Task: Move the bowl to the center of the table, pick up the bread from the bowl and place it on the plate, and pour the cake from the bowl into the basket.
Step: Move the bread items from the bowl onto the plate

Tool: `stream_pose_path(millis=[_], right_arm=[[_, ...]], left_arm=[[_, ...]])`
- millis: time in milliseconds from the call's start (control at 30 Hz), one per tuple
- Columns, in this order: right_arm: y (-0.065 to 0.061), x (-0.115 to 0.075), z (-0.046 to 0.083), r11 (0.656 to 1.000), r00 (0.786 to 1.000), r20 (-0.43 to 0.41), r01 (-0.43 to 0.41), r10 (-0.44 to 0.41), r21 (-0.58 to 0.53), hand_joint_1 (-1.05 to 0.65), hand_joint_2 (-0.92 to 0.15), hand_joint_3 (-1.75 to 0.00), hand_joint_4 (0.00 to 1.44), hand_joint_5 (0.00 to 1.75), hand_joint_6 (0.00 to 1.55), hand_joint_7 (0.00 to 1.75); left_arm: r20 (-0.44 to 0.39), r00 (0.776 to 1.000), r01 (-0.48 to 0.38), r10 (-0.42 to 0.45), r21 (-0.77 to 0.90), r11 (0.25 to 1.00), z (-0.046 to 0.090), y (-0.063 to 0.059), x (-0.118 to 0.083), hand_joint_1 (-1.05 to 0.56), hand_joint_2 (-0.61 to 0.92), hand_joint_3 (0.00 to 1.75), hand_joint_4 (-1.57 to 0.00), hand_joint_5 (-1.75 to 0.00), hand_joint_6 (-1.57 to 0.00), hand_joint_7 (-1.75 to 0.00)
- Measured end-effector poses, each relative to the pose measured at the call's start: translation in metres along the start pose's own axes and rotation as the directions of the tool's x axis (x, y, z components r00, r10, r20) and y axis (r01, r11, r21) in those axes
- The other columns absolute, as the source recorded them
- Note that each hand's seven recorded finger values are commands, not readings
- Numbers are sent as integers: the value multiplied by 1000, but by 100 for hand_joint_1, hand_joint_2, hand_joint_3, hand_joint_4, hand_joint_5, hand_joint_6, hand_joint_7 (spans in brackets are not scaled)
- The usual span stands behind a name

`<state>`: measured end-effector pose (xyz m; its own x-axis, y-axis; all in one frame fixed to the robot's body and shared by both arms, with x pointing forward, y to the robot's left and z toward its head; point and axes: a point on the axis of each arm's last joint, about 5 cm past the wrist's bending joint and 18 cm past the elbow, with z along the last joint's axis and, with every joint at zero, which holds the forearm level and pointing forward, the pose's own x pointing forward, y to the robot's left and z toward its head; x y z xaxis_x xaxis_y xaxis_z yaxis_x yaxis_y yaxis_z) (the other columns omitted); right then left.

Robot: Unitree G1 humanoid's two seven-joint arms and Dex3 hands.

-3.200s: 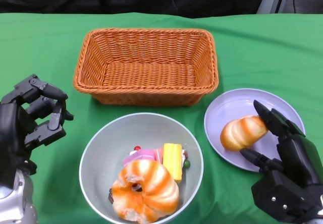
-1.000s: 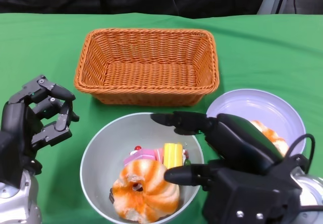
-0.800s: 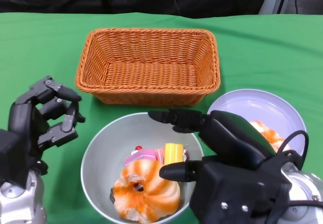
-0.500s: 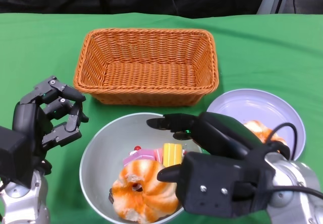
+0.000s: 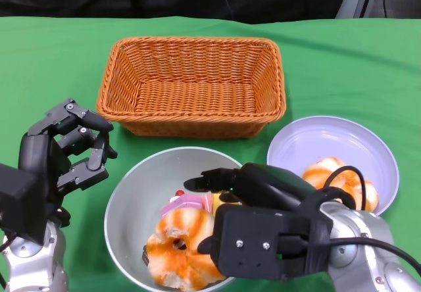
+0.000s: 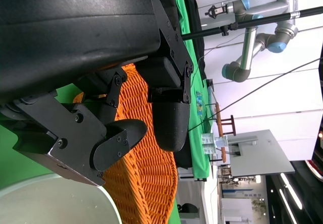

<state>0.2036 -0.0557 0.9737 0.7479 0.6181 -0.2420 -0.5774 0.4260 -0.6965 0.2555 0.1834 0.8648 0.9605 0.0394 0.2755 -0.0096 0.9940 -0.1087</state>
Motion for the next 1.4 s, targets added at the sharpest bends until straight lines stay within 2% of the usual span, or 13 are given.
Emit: stream_pose_path(millis=[200, 467, 833, 1233, 1400], right_arm=[[5, 6, -3, 999, 999, -27, -44, 44, 5, -90, -92, -25, 44, 9, 38, 0], [6, 19, 0, 994, 993, -52, -106, 104, -41, -85, -92, -24, 43, 7, 36, 0], [13, 33, -4, 989, 994, -84, -85, 74, -124, -86, -92, -24, 45, 7, 36, 0], [17, 40, -7, 986, 995, -83, -71, 59, -149, -82, -92, -20, 48, 7, 40, 2], [20, 40, -7, 984, 998, -47, -49, 42, -172, -71, -92, -12, 64, 12, 49, 4]], left_arm=[[0, 1000, -7, 7, -1, 1000, 0, -1, 0, -2, 59, 106, -81, -153, -80, -130], [4, 1000, -13, 13, -6, 1000, 0, -2, 0, 0, 59, 108, -80, -154, -80, -131], [19, 1000, -17, 17, -3, 1000, 1, -4, 1, -1, 57, 112, -81, -155, -81, -133], [35, 999, -17, 17, -3, 1000, 4, -5, 3, 0, 56, 113, -82, -155, -82, -133], [36, 999, -25, 26, -9, 1000, 4, -4, 3, -1, 55, 113, -81, -155, -82, -132]])
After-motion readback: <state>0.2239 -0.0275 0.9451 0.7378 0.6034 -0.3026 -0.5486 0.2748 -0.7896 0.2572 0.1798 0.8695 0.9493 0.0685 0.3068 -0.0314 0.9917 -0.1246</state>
